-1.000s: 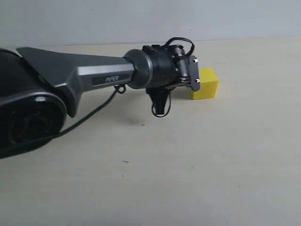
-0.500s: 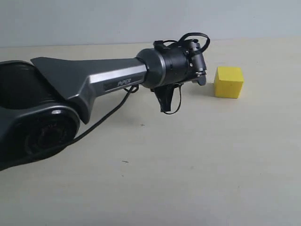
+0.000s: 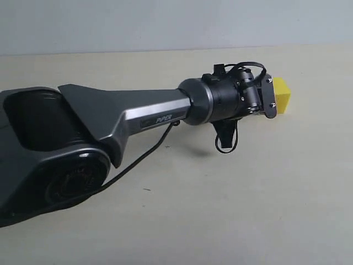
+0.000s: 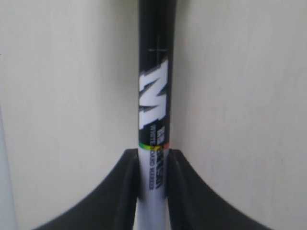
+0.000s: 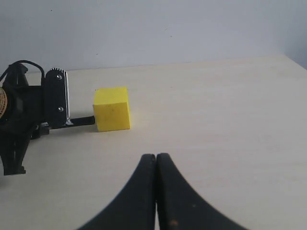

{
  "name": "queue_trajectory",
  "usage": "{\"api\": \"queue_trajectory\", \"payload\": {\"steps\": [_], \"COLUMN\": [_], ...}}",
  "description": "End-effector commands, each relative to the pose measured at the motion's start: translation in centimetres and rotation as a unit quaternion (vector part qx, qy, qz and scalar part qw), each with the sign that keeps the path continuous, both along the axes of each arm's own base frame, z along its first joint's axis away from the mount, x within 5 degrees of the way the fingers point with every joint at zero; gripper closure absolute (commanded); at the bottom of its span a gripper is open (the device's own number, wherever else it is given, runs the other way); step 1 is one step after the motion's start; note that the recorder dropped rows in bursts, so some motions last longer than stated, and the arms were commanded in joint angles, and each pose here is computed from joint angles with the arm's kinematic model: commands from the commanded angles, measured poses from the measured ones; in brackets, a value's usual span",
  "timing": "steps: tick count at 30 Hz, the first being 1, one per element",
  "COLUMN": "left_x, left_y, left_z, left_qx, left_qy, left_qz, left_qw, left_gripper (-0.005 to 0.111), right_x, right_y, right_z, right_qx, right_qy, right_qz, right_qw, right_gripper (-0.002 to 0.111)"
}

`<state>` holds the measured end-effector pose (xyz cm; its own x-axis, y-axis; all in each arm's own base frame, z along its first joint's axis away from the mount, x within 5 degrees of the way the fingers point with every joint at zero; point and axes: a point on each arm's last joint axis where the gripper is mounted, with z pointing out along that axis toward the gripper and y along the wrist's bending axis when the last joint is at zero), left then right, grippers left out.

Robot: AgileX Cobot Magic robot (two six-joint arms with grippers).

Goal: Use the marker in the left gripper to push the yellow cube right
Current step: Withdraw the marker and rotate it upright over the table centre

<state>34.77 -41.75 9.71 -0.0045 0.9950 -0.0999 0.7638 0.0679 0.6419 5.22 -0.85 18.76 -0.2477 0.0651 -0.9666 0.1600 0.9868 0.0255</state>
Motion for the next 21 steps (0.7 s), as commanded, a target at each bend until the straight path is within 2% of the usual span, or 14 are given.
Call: {"api": "queue_trajectory", "payload": {"steps": [1,7,9,11,12,13,14,16,18,20,21], "left_x": [0.3,0.2,0.4,0.4,0.3,0.1,-0.2,-1.1,-3.1,-5.1,-6.3], "left_y": [0.2,1.5,2.2,2.8,3.2,3.5,4.0,4.9,5.7,7.0,8.1], "left_z": [1.0,2.1,3.2,4.7,6.1,6.8,8.3,9.0,8.4,7.8,7.1], "left_qx": [-0.005,0.016,0.002,-0.034,-0.080,-0.105,-0.160,-0.205,-0.212,-0.237,-0.266], "left_qy": [-0.012,-0.002,0.004,0.035,0.092,0.127,0.182,0.230,0.244,0.232,0.232], "left_qz": [0.016,0.082,0.121,0.159,0.183,0.191,0.208,0.229,0.238,0.259,0.277], "left_qw": [1.000,0.997,0.993,0.986,0.976,0.968,0.948,0.923,0.916,0.907,0.894], "left_gripper": [0.107,0.107,0.107,0.107,0.107,0.107,0.107,0.107,0.107,0.107,0.107], "right_x": [0.0,0.0,0.0,0.0,0.0,0.0,0.0,0.0,0.0,0.0,0.0], "right_y": [0.0,0.0,0.0,0.0,0.0,0.0,0.0,0.0,0.0,0.0,0.0], "right_z": [-0.1,-0.1,-0.1,-0.1,-0.1,-0.1,-0.1,-0.1,-0.1,-0.1,-0.1], "right_qx": [-0.003,-0.003,-0.003,-0.003,-0.003,-0.003,-0.003,-0.003,-0.003,-0.003,-0.003], "right_qy": [-0.002,-0.002,-0.002,-0.002,-0.002,-0.002,-0.002,-0.002,-0.002,-0.002,-0.002], "right_qz": [0.000,0.000,0.000,0.000,0.000,0.000,0.000,0.000,0.000,0.000,0.000], "right_qw": [1.000,1.000,1.000,1.000,1.000,1.000,1.000,1.000,1.000,1.000,1.000], "right_gripper": [0.108,0.108,0.108,0.108,0.108,0.108,0.108,0.108,0.108,0.108,0.108]}}
